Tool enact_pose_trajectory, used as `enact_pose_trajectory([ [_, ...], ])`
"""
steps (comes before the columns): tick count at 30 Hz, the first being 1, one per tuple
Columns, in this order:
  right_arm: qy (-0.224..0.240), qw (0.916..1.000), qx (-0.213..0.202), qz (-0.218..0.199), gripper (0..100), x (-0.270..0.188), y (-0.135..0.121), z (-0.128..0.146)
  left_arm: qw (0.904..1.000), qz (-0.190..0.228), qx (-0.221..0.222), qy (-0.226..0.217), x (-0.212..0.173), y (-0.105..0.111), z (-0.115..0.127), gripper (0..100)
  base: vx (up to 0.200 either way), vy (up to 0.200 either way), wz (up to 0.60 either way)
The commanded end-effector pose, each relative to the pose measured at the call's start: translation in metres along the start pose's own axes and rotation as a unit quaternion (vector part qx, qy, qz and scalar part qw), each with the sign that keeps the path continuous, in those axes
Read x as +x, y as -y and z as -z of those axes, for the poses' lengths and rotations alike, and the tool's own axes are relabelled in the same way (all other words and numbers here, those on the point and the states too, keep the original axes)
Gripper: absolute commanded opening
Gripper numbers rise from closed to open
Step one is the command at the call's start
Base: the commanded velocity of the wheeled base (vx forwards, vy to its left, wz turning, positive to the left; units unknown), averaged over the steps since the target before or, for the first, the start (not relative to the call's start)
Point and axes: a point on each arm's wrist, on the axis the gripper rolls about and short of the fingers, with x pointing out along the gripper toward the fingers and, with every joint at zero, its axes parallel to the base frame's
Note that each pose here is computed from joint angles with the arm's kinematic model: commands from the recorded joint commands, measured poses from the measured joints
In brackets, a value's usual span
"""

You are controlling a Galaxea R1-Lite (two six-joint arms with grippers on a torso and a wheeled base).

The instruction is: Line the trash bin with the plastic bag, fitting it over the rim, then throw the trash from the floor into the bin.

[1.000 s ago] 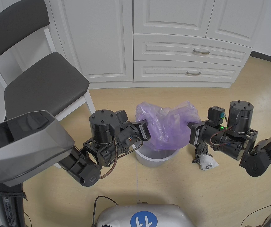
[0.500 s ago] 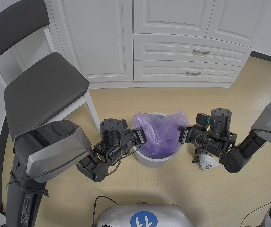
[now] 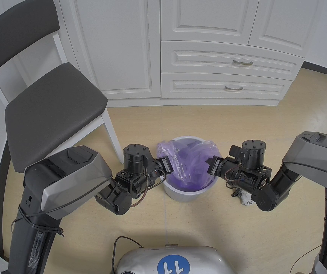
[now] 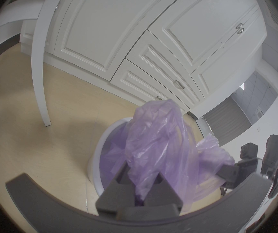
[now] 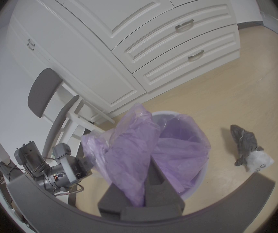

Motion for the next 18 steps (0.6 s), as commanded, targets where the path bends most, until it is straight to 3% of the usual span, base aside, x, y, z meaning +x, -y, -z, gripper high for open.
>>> enact_pose_trajectory([
  [1, -0.027, 0.9995, 0.002, -0.017, 0, 0.004, -0.008, 0.019, 1.0, 0.003, 0.0, 0.005, -0.01, 0.007, -0.009, 0, 0.0, 0.0, 0.0],
  [4, -0.032, 0.9992, 0.001, -0.023, 0, 0.007, -0.012, 0.025, 1.0, 0.003, 0.0, 0.005, -0.014, 0.007, -0.012, 0, 0.0, 0.0, 0.0],
  [8, -0.037, 0.9976, 0.04, -0.043, 0, 0.014, -0.025, 0.037, 0.9996, 0.016, 0.001, 0.023, -0.017, 0.008, -0.015, 0, 0.0, 0.0, 0.0],
  [18, -0.018, 0.9972, 0.058, -0.043, 0, 0.027, -0.008, 0.048, 0.9996, 0.02, 0.003, 0.02, -0.016, 0.006, -0.007, 0, 0.0, 0.0, 0.0],
])
